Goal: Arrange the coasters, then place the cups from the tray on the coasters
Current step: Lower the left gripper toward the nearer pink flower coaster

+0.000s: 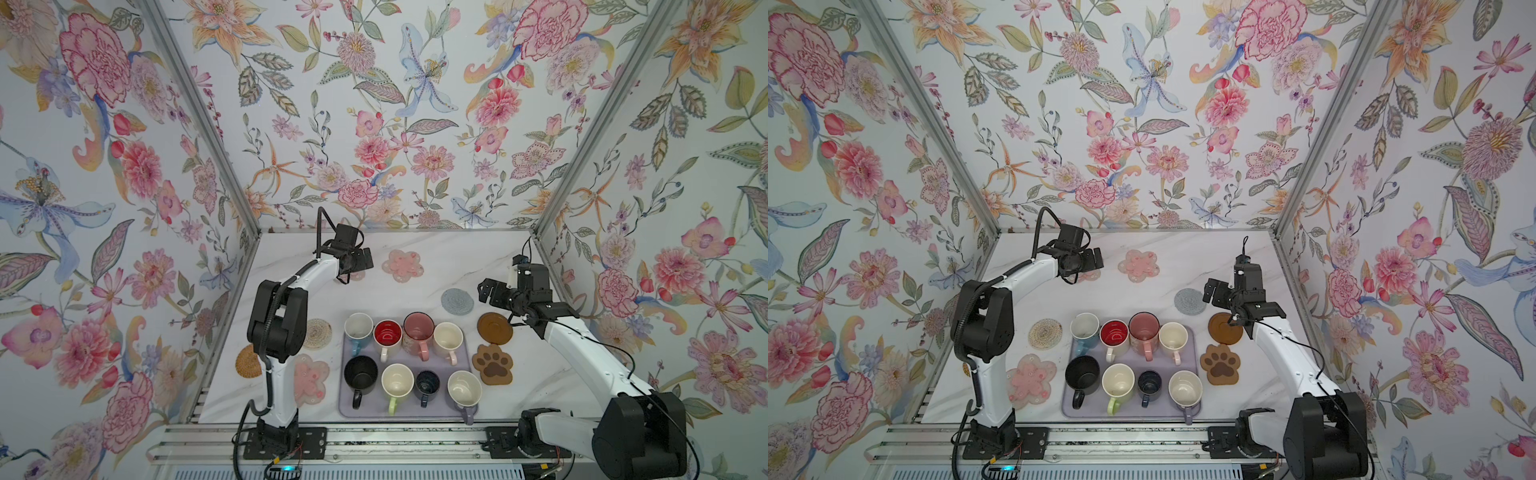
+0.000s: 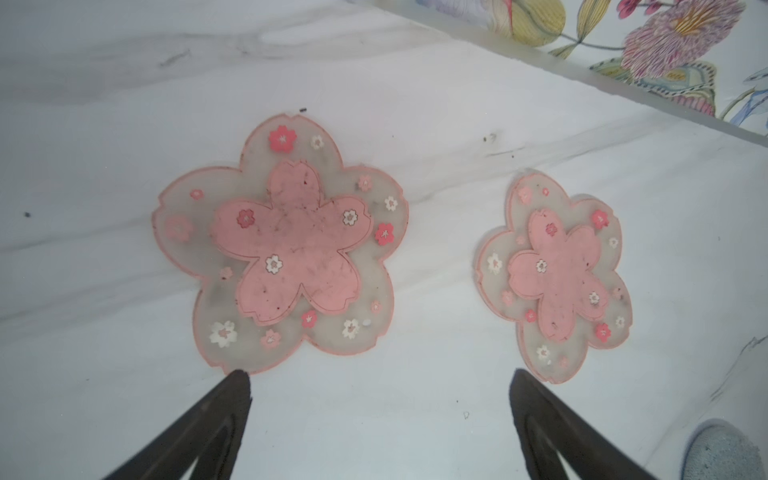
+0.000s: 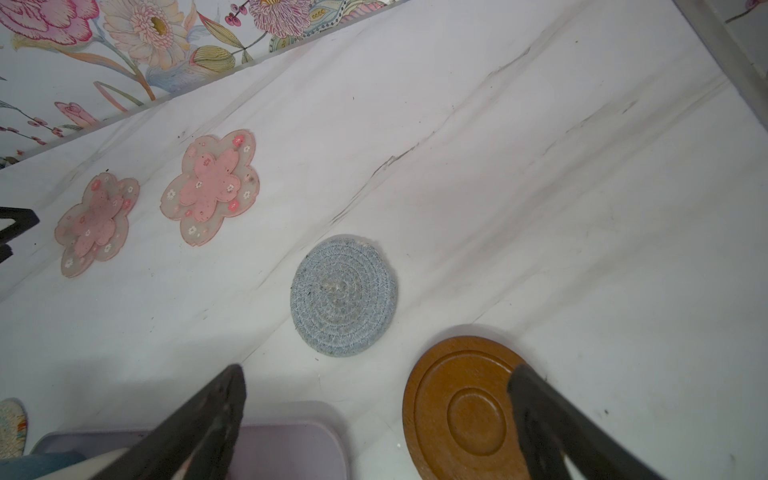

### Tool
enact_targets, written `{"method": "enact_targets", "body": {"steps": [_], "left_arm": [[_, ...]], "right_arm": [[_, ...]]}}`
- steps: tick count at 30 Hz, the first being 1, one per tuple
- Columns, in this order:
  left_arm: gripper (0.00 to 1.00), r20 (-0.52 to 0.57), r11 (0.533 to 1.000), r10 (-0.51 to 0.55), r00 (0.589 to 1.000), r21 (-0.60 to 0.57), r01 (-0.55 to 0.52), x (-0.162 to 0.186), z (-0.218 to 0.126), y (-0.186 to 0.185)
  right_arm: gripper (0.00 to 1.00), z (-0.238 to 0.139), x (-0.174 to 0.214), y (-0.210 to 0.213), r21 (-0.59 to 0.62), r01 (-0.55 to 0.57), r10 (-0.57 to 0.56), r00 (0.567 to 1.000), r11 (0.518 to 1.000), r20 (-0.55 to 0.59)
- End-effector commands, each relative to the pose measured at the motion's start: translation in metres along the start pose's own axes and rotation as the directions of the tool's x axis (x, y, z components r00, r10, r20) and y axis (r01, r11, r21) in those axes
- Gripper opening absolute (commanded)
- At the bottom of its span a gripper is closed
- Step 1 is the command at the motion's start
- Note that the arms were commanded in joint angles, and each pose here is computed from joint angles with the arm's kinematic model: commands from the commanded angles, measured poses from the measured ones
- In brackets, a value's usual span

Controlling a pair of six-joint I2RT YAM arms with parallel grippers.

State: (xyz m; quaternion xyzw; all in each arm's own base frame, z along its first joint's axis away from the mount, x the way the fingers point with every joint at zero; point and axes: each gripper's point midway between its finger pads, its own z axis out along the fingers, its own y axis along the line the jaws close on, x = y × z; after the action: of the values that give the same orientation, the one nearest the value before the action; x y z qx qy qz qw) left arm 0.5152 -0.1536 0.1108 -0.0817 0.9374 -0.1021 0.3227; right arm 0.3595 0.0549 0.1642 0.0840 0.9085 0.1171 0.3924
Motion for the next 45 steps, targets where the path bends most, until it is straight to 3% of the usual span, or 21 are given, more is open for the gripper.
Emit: {"method": "enact_targets", "body": {"steps": [1,9,22,45], "left_arm": [[0.99,-0.026,0.996,0.032,0.999,-0.082,-0.034,0.0,-0.001,0.031],[0.99,-0.043,0.992,0.001,0.999,-0.128,-0.007,-0.006,0.024,0.059],[0.99,-0.088,0.989,-0.014,0.996,-0.148,0.001,-0.011,0.063,0.073],[0.99,-0.157,0.977,-0.056,0.986,-0.21,0.022,0.002,0.081,0.089]], "right_arm": [[0.99,-0.003,0.0,-0.001,-0.008,-0.021,0.021,1.0,1.0,0.003],[0.99,-0.01,-0.001,-0.004,0.001,-0.025,0.025,1.0,1.0,0.016],[0.99,-0.015,0.004,-0.009,0.016,-0.039,0.038,0.999,0.999,0.018],[0.99,-0.014,0.003,-0.01,0.015,-0.04,0.04,0.999,0.999,0.015]]}}
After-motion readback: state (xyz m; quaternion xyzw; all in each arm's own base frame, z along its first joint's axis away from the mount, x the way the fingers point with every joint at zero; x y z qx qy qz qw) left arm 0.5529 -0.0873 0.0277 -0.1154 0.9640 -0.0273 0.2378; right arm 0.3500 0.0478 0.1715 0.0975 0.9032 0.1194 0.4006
